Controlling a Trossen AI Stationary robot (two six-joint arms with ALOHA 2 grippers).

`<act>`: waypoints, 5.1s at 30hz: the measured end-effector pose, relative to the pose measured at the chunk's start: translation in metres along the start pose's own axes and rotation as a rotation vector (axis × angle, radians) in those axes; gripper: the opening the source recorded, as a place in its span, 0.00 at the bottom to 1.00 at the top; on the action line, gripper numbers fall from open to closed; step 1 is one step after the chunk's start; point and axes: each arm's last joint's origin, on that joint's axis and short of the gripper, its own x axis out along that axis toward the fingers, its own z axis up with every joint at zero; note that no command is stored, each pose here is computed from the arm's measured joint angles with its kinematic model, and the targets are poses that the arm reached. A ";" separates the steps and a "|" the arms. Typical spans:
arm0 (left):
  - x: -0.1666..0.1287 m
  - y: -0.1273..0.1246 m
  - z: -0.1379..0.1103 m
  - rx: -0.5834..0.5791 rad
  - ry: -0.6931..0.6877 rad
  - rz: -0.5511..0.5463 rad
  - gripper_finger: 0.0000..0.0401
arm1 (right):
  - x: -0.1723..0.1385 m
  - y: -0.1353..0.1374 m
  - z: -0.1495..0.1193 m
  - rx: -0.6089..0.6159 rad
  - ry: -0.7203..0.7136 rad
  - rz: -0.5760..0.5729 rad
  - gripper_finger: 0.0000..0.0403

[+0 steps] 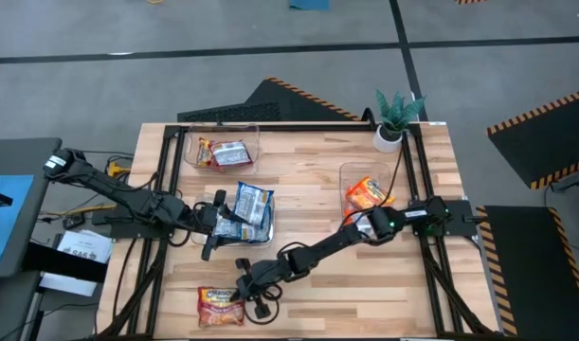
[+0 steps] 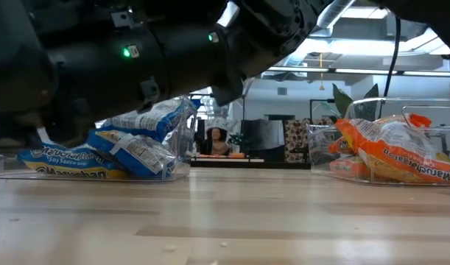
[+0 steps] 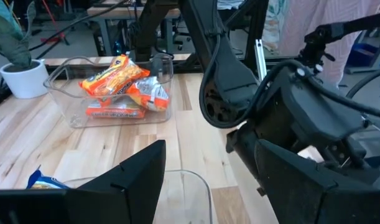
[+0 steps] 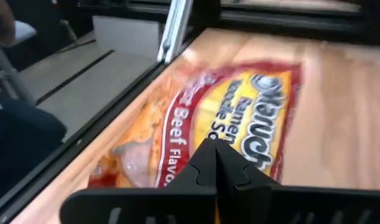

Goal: Sort Maruchan noodles
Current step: Put the red noodle pack into the top transparent bin

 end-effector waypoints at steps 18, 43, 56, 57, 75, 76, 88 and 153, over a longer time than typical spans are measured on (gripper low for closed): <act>0.000 0.000 -0.002 -0.013 0.018 0.001 0.59 | -0.055 0.005 0.015 0.014 0.628 -0.163 0.02; 0.000 0.001 -0.007 -0.052 0.072 0.007 0.59 | -0.105 0.049 0.003 0.064 1.151 -0.219 0.02; 0.000 0.001 -0.009 -0.073 0.094 0.011 0.59 | -0.136 0.053 -0.002 0.064 1.343 -0.274 0.02; 0.000 0.001 -0.009 -0.073 0.094 0.011 0.59 | -0.140 0.053 -0.003 0.075 1.338 -0.285 0.02; 0.000 0.001 -0.009 -0.063 0.091 0.010 0.59 | -0.198 0.047 0.071 0.211 0.918 -0.557 0.13; 0.000 0.001 -0.009 -0.063 0.091 0.011 0.59 | -0.197 0.043 0.071 0.228 0.920 -0.551 0.14; 0.000 0.001 -0.009 -0.078 0.093 0.011 0.59 | -0.183 0.025 0.045 0.248 1.037 -0.463 0.45; 0.000 -0.001 -0.003 -0.082 0.038 -0.045 0.59 | -0.284 -0.025 0.132 0.079 0.134 -0.751 0.01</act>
